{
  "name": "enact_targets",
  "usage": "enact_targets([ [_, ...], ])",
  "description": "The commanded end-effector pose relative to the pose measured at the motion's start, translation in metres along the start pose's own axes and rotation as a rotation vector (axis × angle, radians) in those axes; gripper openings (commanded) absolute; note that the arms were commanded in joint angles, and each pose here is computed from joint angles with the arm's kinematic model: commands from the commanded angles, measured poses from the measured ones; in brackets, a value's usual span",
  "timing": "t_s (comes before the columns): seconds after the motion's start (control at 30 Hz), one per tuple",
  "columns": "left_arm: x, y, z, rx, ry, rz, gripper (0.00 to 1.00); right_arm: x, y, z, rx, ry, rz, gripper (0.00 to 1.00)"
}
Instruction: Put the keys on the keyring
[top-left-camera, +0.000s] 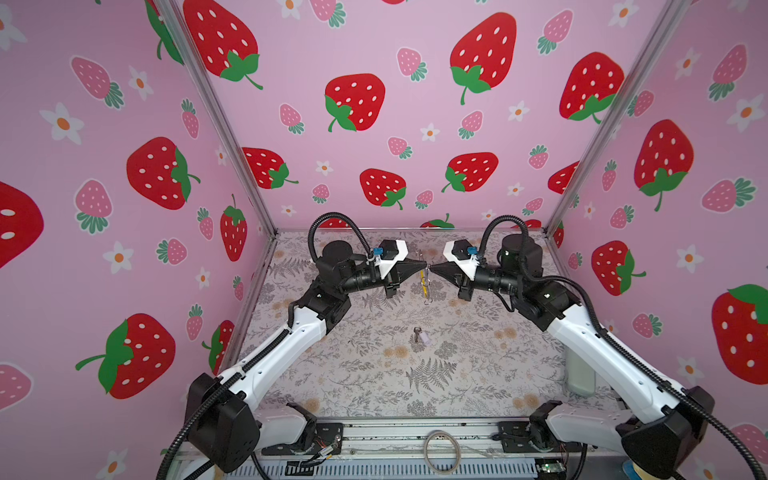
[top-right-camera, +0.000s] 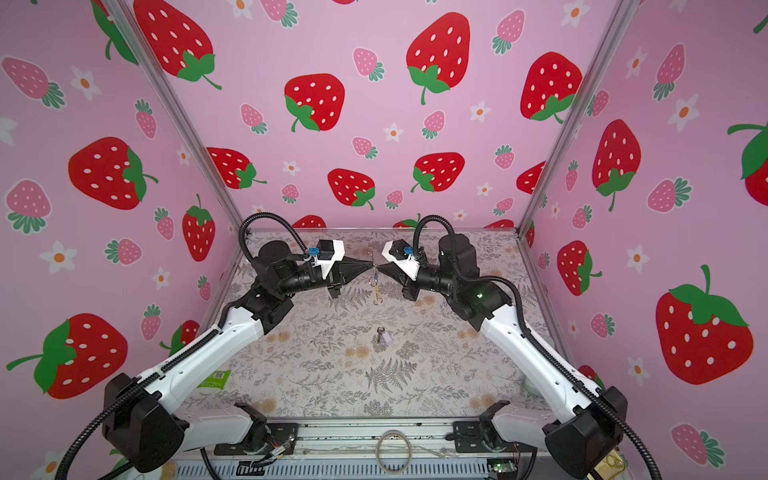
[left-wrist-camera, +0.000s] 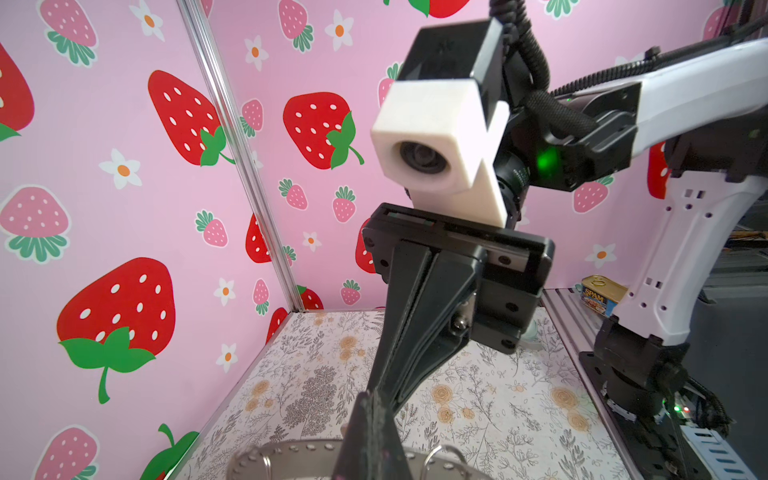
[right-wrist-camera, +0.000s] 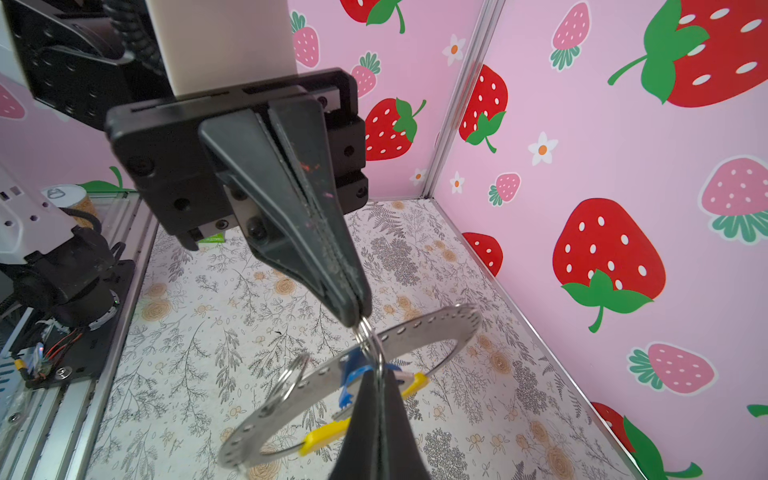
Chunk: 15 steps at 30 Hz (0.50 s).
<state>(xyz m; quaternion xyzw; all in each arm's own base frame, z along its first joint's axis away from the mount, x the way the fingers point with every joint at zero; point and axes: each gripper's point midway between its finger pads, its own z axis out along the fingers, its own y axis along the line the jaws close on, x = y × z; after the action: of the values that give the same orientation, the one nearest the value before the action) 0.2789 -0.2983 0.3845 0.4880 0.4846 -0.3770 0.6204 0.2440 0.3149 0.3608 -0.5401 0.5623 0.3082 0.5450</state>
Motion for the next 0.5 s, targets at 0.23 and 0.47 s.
enact_targets([
  [0.23, -0.034, 0.005, -0.005, -0.075, -0.118, 0.084, 0.00, -0.003, -0.004, 0.001, 0.048, 0.030, -0.015, 0.00],
  [0.47, -0.036, 0.012, -0.004, -0.115, -0.158, 0.070, 0.00, -0.006, 0.001, 0.008, 0.039, 0.020, -0.012, 0.00],
])
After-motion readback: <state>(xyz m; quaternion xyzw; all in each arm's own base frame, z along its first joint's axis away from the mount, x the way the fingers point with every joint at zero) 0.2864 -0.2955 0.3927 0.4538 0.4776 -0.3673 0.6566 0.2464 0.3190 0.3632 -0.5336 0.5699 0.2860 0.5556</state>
